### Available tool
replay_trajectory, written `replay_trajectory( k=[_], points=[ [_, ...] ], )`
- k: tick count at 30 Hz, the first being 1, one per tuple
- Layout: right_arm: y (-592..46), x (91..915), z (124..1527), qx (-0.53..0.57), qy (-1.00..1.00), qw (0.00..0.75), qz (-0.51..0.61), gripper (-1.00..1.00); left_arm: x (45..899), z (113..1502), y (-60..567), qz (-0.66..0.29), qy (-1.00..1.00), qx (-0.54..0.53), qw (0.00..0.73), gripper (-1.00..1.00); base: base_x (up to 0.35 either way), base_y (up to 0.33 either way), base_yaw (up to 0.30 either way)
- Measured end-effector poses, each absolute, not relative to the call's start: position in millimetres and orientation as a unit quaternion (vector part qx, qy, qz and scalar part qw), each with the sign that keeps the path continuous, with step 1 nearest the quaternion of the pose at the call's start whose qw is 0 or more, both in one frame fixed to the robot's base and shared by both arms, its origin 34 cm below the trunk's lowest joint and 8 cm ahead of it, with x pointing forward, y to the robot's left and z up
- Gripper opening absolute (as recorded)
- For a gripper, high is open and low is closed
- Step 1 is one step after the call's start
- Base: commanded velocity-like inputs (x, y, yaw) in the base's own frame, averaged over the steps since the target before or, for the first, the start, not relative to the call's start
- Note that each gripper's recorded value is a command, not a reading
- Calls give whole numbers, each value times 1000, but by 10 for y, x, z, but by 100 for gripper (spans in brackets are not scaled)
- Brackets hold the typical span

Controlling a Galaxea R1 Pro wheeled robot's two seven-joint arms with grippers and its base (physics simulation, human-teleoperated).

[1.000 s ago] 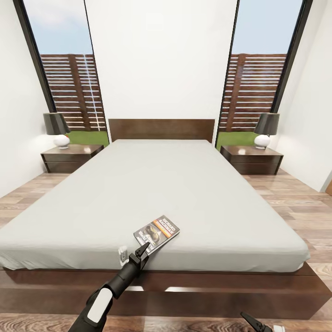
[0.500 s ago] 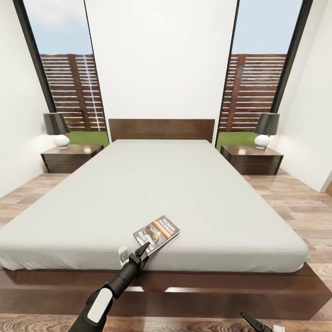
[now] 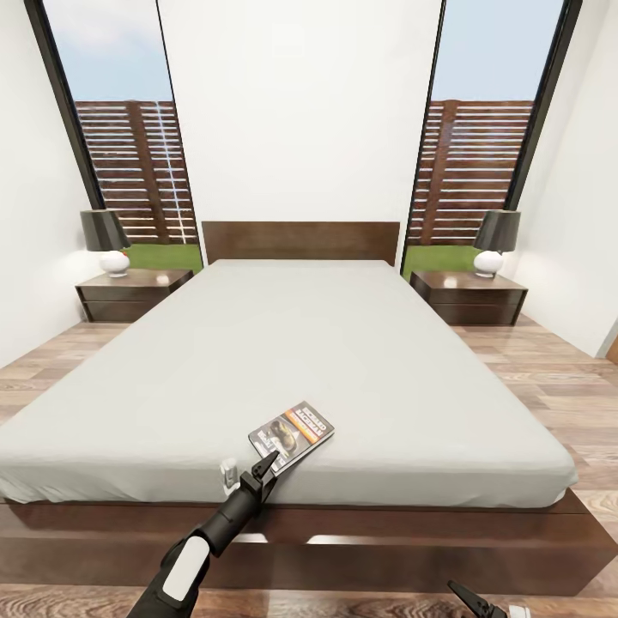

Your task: In the bedroom, move the book from the bed onto either nightstand, and place the two sandals side by side next to the bed.

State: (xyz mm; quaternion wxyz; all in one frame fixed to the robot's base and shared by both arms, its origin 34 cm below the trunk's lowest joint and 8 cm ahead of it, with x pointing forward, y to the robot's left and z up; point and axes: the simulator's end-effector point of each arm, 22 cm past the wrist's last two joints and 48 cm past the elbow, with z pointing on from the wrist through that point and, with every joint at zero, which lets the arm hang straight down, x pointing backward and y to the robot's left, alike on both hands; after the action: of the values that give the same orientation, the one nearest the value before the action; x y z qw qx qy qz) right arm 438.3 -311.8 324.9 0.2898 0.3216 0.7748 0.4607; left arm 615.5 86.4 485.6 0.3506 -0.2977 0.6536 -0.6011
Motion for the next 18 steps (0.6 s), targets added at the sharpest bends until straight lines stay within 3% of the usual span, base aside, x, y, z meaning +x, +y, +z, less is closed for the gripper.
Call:
replay_trajectory(
  k=[18],
  points=[
    [-3118, 4385, 3250, 321, 775, 290, 461, 100, 6156, 4848, 859, -599, 655, -298, 351, 100, 0, 0, 0]
  ],
)
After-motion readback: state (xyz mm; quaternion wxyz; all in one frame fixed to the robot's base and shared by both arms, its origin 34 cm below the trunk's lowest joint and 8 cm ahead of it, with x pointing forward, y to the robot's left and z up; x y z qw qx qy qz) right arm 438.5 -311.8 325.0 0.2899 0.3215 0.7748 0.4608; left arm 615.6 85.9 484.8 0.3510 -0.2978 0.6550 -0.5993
